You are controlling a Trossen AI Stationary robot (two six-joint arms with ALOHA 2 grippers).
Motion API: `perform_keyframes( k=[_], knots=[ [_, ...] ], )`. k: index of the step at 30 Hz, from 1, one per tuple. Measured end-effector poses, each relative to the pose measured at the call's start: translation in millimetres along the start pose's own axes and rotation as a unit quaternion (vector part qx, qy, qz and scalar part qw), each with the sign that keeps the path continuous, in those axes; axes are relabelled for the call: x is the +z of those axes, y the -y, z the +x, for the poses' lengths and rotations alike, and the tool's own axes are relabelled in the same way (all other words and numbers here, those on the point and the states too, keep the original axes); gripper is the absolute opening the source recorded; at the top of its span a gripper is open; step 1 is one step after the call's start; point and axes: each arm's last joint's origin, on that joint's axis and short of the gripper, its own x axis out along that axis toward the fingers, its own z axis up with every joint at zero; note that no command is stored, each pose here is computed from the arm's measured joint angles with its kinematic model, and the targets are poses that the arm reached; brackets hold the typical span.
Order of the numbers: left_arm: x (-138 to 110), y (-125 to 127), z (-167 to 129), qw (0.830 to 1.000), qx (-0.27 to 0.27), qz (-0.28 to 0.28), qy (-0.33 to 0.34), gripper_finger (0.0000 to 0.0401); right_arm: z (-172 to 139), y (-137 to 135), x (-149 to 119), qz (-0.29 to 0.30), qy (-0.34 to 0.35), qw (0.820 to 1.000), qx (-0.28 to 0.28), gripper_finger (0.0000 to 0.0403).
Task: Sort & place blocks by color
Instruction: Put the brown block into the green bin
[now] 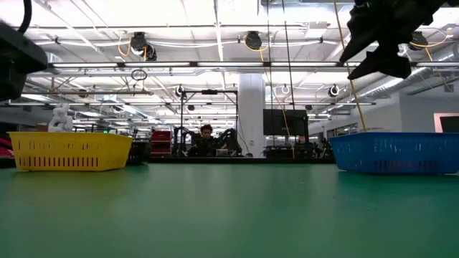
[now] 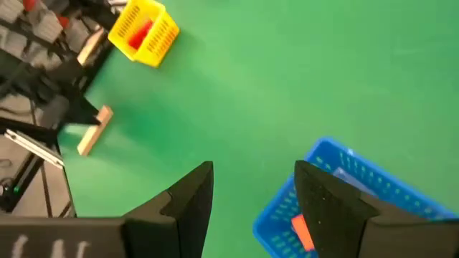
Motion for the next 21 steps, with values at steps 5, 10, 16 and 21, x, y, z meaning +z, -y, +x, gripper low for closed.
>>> perform_keyframes(
  k=[5,10,16,21],
  knots=[
    [-2,5,11,1.0,0.024,-0.002,0.02,0.0239,0,2,8,-0.007,0.025,1.0,0.003,0.0187],
    [-5,10,15,0.996,0.072,-0.008,0.043,0.0237,0,1,16,-0.022,0.055,0.998,0.016,0.0187],
    [-4,14,14,0.992,0.107,-0.011,0.062,0.0165,-2,-5,25,-0.045,0.096,0.993,0.049,0.0187],
    [-3,14,13,0.992,0.106,-0.008,0.068,0.0128,-3,-9,31,-0.061,0.124,0.988,0.067,0.0187]
  ],
)
